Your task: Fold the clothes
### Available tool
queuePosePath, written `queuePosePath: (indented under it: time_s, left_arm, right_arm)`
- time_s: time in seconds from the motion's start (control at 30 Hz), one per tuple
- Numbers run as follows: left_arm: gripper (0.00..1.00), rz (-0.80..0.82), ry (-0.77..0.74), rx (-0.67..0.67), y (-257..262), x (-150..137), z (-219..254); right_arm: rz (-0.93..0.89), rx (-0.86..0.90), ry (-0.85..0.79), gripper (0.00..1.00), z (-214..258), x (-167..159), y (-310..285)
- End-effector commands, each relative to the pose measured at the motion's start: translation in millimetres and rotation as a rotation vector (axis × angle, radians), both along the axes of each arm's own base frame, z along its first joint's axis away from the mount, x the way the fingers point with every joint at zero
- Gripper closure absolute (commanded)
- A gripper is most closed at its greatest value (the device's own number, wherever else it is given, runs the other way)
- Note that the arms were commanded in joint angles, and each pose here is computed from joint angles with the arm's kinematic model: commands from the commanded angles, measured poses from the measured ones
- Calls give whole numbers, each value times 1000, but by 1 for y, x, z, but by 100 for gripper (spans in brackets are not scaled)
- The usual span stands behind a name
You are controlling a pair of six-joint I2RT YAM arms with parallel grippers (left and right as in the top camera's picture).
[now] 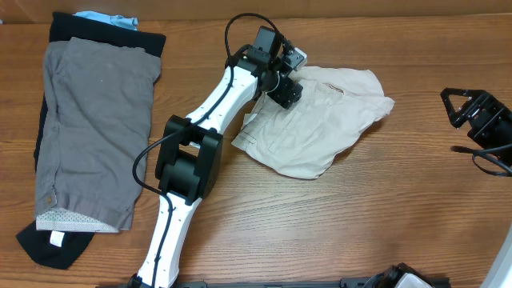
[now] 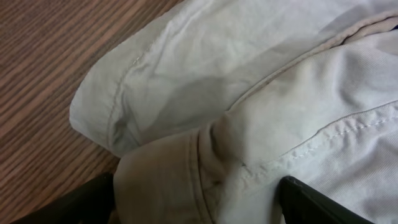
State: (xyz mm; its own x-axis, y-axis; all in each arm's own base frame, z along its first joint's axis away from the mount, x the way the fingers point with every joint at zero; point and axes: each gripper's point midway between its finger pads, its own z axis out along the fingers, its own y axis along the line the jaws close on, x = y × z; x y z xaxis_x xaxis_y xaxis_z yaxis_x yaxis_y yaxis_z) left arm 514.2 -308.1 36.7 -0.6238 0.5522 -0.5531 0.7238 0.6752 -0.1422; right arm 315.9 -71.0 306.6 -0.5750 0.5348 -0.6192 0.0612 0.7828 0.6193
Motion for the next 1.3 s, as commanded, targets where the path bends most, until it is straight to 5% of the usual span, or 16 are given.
queuePosePath:
  time_s: [0.0,0.1,0.27,0.6,0.87,1.27]
  left_arm:
    - [14,-6,11,25,2,-2,-16]
    - [30,-6,11,26,2,-2,-16]
    - [96,4,-5,10,1,2,4]
    - [96,57,-175,-76,11,-2,184]
    - [96,55,-417,-200,35,-53,348]
    - [96,54,-580,-284,56,-99,433]
  right_arm:
    - [0,-18,-27,0,12,0,0]
    - [0,-18,-28,0,12,0,0]
    - [0,-23,-35,0,13,1,-1]
    - [1,-35,-52,0,16,3,-2]
    - [13,-55,-58,0,16,3,-2]
    - [221,-79,-58,0,9,16,59]
